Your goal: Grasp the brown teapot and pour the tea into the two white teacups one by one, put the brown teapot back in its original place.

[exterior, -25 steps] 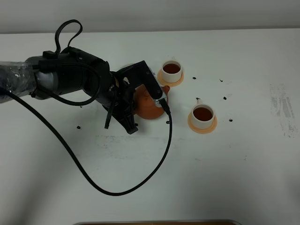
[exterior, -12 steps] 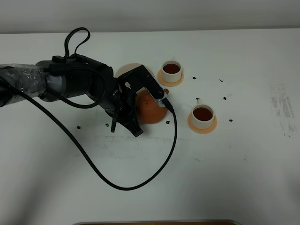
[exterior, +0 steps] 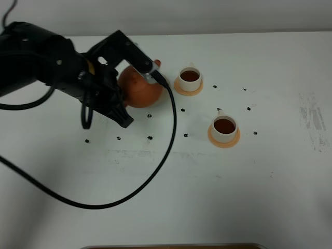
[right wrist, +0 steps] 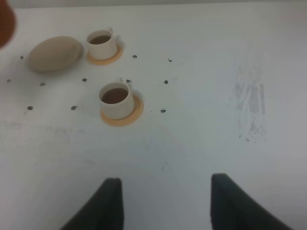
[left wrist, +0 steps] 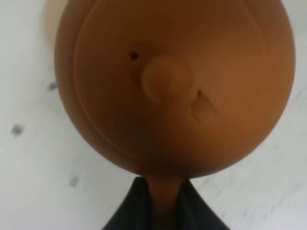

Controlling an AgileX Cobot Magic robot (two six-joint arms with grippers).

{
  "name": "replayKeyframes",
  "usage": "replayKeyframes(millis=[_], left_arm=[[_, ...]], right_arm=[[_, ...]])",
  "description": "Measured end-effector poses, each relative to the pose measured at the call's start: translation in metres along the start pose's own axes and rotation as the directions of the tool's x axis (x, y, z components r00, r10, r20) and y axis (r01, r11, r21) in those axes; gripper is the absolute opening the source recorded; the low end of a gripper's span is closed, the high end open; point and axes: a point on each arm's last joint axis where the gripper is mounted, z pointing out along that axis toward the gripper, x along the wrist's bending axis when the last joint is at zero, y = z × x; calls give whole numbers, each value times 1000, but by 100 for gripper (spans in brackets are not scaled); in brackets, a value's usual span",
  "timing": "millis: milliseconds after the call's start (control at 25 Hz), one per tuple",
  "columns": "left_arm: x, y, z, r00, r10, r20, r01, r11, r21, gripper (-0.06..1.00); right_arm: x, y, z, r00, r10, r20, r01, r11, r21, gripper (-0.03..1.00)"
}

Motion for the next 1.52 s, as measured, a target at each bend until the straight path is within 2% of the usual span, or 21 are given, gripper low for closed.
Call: replayKeyframes(millis=[120, 280, 440, 560, 760, 880, 1200, 1360, 1520], left_arm=[[21, -29, -27, 992, -112, -57, 113, 994, 6, 12], [48, -66, -58, 954, -263, -141, 267, 964, 12, 12], [61, -80, -75, 922, -337, -191, 342, 940, -12, 12], [63, -81, -73, 910, -371, -185, 375, 927, -12, 12], [72, -73, -40, 882, -447, -149, 454, 891, 15, 12], [78, -56, -11, 879, -464, -115, 470, 882, 38, 12], [74, 14, 75, 910, -414, -16, 414, 907, 71, 12], [65, 34, 111, 920, -392, 16, 388, 916, 104, 12], [58, 38, 139, 924, -382, 35, 373, 916, 145, 12]], right_arm=[[0, 0, 0, 1000, 0, 0, 0, 1000, 0, 44], [0, 0, 0, 1000, 0, 0, 0, 1000, 0, 44], [0, 0, 0, 1000, 0, 0, 0, 1000, 0, 44], [0, 0, 0, 1000, 0, 0, 0, 1000, 0, 44], [0, 0, 0, 1000, 0, 0, 0, 1000, 0, 44], [0, 0, 0, 1000, 0, 0, 0, 1000, 0, 44], [0, 0, 0, 1000, 0, 0, 0, 1000, 0, 44], [0, 0, 0, 1000, -1, 2, 1, 1000, 0, 44], [-1, 0, 0, 1000, -6, 11, 6, 1000, 3, 44]])
